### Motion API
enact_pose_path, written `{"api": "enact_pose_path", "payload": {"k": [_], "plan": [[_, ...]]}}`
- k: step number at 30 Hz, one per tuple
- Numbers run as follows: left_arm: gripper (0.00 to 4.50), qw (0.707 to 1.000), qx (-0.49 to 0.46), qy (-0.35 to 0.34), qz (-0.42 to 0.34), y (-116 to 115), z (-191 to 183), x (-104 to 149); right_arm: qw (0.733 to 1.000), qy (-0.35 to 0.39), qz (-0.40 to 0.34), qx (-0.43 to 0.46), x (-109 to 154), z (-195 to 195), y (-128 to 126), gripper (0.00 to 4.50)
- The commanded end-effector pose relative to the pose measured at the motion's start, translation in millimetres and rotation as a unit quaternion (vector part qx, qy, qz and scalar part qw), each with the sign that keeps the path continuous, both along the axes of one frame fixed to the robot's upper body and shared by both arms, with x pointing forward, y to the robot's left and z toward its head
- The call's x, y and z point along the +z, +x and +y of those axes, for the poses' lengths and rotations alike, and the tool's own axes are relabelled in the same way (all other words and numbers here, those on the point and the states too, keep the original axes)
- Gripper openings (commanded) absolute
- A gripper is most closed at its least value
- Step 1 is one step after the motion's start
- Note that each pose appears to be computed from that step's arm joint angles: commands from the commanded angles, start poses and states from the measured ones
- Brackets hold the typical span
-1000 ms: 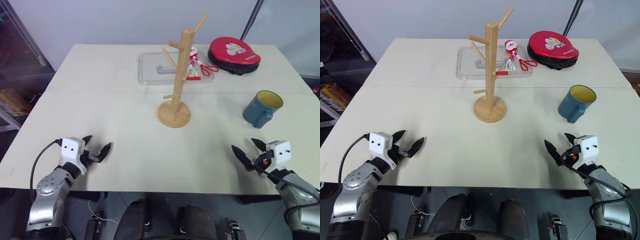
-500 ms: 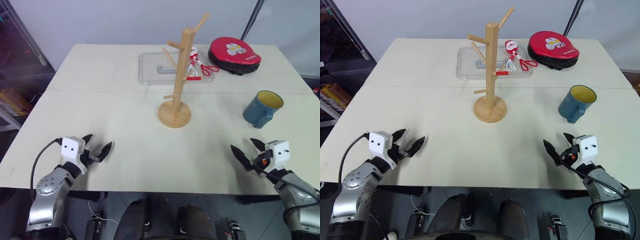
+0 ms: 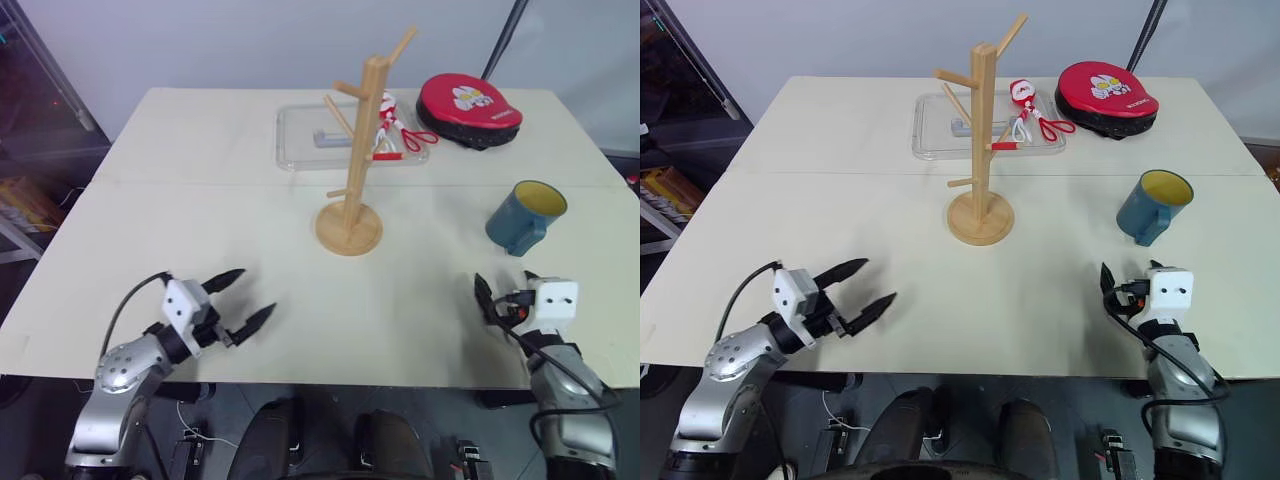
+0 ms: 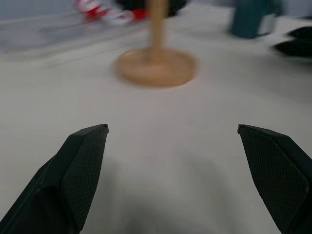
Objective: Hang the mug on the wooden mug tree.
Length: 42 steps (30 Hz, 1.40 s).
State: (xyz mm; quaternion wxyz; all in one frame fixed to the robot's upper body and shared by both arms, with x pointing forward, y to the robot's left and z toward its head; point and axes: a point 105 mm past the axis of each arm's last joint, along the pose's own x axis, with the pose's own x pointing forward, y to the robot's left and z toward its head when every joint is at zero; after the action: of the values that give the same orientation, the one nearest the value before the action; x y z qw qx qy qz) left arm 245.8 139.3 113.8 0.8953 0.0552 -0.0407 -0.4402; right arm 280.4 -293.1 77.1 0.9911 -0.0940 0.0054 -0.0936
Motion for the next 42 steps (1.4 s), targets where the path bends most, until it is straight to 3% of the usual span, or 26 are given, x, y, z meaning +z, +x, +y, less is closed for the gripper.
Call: {"api": "enact_pose_path", "payload": {"k": [1, 11, 42], "plan": [[4.5, 0.998, -0.063, 0.004, -0.026, -7, -22, 18, 0.997, -0.028, -0.046, -0.055, 24, 6, 8, 4.48], [4.5, 0.993, -0.111, -0.008, -0.045, -7, -52, 34, 0.983, -0.011, -0.07, -0.167, 39, 2, 26, 4.48], [4.5, 0.991, -0.116, -0.012, -0.067, -4, -56, 44, 0.97, 0.026, -0.063, -0.234, 42, -22, 32, 4.48]]}}
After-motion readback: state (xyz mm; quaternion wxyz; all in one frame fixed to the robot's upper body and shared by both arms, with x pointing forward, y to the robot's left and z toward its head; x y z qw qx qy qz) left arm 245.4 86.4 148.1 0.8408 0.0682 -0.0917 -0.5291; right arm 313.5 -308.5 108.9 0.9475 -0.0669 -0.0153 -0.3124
